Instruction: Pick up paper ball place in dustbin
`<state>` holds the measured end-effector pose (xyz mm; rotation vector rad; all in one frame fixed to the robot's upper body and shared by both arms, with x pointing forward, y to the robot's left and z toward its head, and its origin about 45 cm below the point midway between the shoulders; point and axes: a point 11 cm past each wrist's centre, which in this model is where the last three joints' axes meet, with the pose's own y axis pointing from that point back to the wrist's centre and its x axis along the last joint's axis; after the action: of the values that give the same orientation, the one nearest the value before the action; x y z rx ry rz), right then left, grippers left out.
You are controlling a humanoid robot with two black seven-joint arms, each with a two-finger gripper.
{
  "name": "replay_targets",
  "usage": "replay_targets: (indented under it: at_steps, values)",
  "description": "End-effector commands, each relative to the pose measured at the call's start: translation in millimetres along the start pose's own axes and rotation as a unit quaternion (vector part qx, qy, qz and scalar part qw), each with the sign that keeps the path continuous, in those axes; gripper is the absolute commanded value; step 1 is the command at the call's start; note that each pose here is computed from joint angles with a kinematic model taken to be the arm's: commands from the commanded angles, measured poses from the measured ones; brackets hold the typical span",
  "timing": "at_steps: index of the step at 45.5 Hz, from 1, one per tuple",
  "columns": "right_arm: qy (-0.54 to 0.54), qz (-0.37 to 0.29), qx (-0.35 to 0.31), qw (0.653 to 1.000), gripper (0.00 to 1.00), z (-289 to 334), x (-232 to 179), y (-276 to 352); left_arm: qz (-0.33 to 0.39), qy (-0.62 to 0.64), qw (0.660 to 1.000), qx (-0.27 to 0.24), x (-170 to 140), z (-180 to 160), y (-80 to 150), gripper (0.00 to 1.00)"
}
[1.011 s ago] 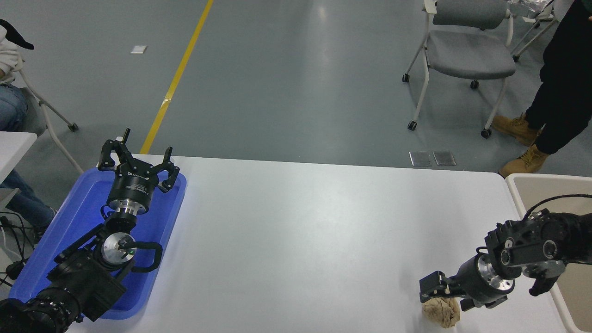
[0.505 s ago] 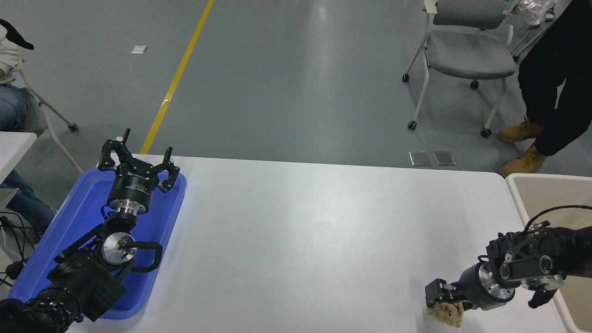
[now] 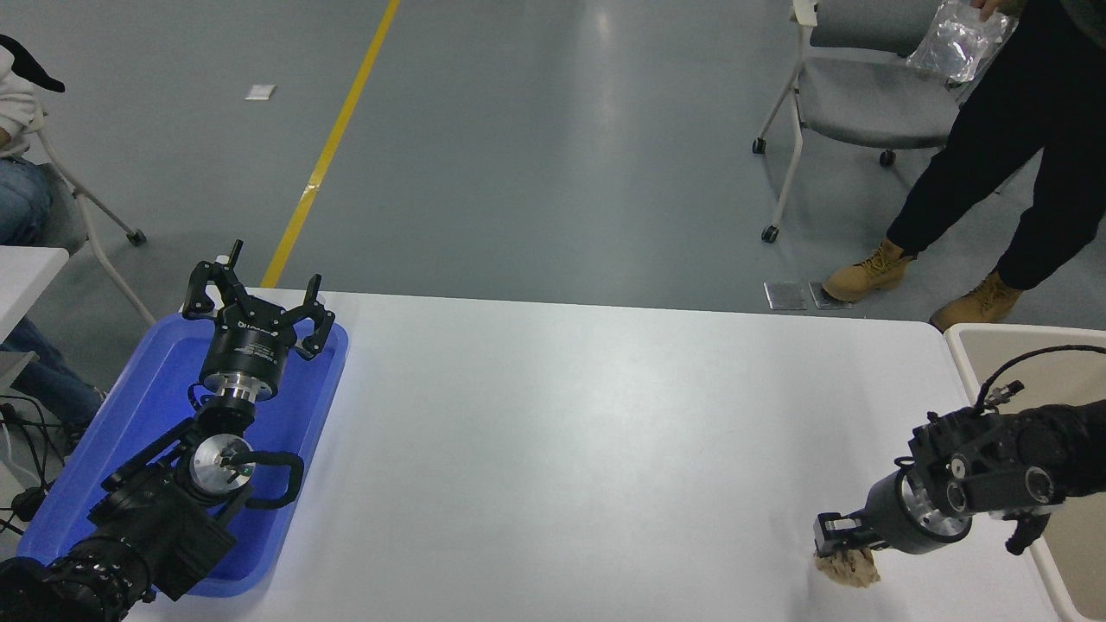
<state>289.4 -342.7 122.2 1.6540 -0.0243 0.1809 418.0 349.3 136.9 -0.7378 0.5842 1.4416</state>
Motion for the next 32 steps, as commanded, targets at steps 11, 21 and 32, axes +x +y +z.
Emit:
replay_targets:
  at_steps: [11,21,32]
  values:
    - [0.057,0.082,-0.022,0.995,0.0,-33.2,84.7,130.7,0.0,0.0,1.0,0.0,-0.1,0.0,0.0,1.0]
    - [0.049,0.121,-0.016,0.991,0.0,-55.7,117.2,193.7,0.0,0.0,1.0,0.0,0.1,0.0,0.0,1.0]
    - [0.053,0.151,-0.023,0.987,0.0,-62.5,130.2,247.5,0.0,0.0,1.0,0.0,0.1,0.0,0.0,1.0]
